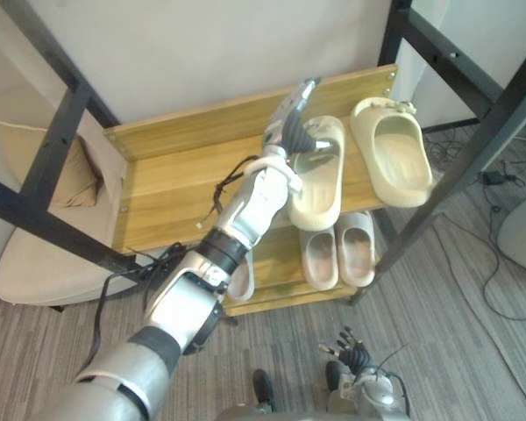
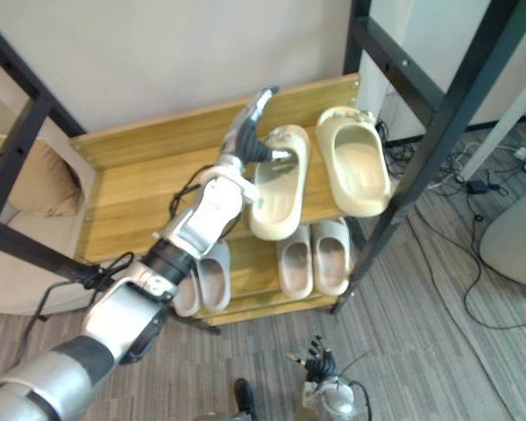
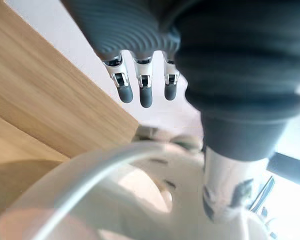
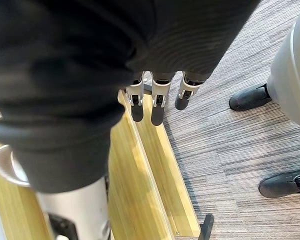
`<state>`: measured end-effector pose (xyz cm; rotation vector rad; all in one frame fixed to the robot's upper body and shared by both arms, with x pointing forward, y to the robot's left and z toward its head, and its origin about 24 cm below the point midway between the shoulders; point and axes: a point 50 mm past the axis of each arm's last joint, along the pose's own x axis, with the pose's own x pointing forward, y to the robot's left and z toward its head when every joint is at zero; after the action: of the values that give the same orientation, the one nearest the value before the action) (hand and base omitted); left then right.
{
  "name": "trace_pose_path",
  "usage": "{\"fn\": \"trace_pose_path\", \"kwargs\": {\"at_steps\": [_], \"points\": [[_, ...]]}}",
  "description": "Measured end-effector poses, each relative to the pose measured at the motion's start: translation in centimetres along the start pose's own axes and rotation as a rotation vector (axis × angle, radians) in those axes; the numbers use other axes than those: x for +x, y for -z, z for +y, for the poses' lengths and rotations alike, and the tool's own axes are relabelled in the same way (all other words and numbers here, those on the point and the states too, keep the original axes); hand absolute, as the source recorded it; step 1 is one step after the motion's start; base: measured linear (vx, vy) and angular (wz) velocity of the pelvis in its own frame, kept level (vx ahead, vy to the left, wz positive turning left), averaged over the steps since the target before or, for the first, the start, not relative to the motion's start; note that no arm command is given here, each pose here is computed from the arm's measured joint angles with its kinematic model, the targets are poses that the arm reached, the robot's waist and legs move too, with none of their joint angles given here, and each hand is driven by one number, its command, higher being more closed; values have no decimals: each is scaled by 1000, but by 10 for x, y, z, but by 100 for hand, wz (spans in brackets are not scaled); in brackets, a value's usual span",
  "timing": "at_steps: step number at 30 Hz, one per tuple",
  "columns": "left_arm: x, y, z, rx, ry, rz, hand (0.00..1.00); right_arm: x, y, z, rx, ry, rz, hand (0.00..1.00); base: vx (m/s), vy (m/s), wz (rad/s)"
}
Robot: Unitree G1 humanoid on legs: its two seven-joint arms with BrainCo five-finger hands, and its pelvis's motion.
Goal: Organize the slippers on the shoe rack
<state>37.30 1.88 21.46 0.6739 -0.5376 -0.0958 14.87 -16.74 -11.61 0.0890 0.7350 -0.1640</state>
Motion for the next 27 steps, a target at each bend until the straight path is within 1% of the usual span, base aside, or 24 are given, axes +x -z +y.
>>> {"fn": "trace_pose_path", "kwargs": {"at_steps": [5, 11, 15, 19, 23, 27], "points": [[-5, 0, 5, -73, -38, 0, 0, 1, 0, 0, -1, -1, 1, 0, 10, -7, 5], [-21, 3, 8, -217, -78, -5, 0, 4, 0, 2, -9, -3, 14, 0, 20, -9, 15], [-35, 9, 12, -345, -108, 7, 0, 7, -5, 5, -17, -12, 0, 0, 5, -3, 10], [-53, 15, 11, -516, -122, 30, 0, 7, -5, 8, -31, -26, -1, 0, 13, -4, 12], [-70, 12, 10, -667, -138, 16, 0, 6, -5, 13, -43, -43, 0, 0, 5, 0, 9], [-84, 9, 8, -781, -128, 16, 0, 6, -5, 15, -48, -51, 0, 0, 4, 2, 6]]}}
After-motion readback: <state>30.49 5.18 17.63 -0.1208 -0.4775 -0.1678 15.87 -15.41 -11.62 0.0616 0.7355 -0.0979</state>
